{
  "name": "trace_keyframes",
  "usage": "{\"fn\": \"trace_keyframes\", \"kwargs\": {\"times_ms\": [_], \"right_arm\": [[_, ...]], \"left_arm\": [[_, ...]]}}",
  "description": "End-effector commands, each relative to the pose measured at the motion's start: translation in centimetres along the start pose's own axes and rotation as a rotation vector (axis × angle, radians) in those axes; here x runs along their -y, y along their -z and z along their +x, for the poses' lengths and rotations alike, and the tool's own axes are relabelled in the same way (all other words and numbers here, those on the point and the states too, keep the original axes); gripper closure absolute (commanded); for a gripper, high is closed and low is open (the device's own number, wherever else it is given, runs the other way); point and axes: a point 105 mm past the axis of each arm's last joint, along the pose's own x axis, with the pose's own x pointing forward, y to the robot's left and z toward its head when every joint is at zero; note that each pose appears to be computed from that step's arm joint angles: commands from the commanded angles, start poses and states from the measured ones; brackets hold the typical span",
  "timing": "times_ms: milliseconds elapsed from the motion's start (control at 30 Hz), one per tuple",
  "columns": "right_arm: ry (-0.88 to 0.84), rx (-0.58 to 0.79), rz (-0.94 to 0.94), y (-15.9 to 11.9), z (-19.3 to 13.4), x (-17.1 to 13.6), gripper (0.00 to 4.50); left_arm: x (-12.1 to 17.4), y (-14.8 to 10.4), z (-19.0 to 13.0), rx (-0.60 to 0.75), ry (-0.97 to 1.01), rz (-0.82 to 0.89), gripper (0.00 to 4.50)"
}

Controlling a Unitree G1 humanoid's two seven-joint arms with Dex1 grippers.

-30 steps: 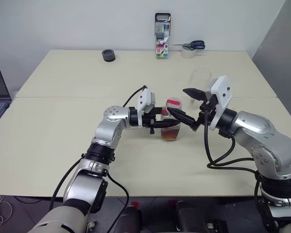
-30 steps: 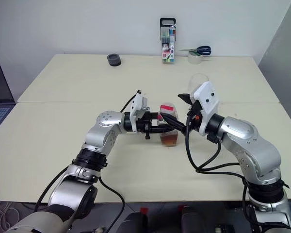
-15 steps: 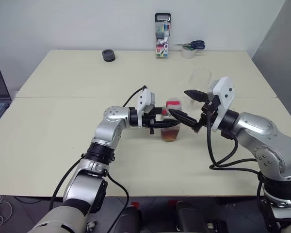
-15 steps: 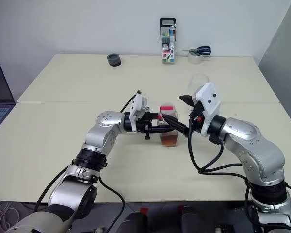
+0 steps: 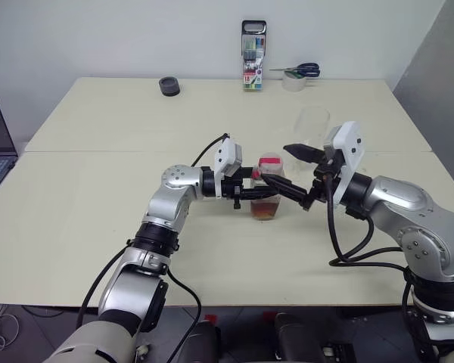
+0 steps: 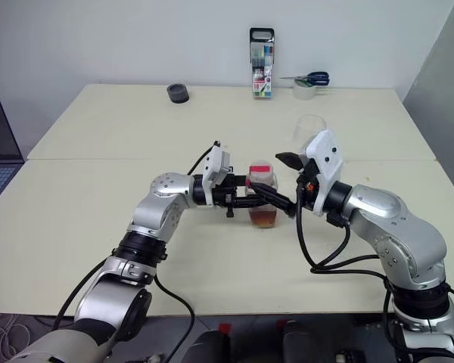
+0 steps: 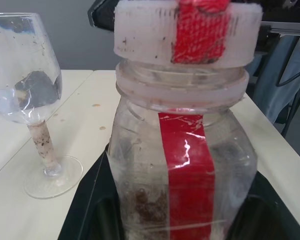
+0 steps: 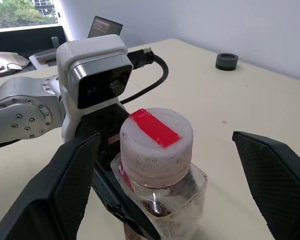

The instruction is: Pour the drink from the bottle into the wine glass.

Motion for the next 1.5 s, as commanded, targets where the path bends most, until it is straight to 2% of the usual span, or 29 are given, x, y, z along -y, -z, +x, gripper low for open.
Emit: {"fn": "trace_keyframes", "kwargs": {"times_ms": [33, 433, 800, 1067, 1333, 1433, 1500], "right_arm": [[-0.012, 0.053, -0.020, -1.8, -0.3, -0.3, 0.00], [-0.034, 0.049, 0.045, -1.7, 0.1, -0.4, 0.00], [-0.033, 0.054, 0.015, -1.8, 0.9, -0.4, 0.00], [-0.029, 0.036, -0.065, -1.7, 0.8, -0.5, 2.67], [-0.004, 0.075, -0.387, -3.3, 0.6, -0.9, 2.76], [-0.004, 0.102, -0.400, -3.5, 0.4, -1.1, 2.77], [0.028, 0.146, -0.339, -4.2, -0.2, -0.7, 2.77]], "left_arm": [[-0.1, -1.9, 0.2, 0.039, 0.014, 0.073, 2.74], [0.2, -1.8, 0.6, 0.044, 0.027, 0.071, 2.74], [0.4, -1.7, 0.6, 0.041, 0.027, 0.069, 2.74], [0.5, -1.6, 0.6, 0.043, 0.027, 0.067, 2.74], [0.7, -1.5, 0.5, 0.042, 0.025, 0.059, 2.76], [0.8, -1.4, 0.5, 0.042, 0.024, 0.056, 2.76], [0.8, -1.4, 0.5, 0.042, 0.019, 0.055, 2.76]]}}
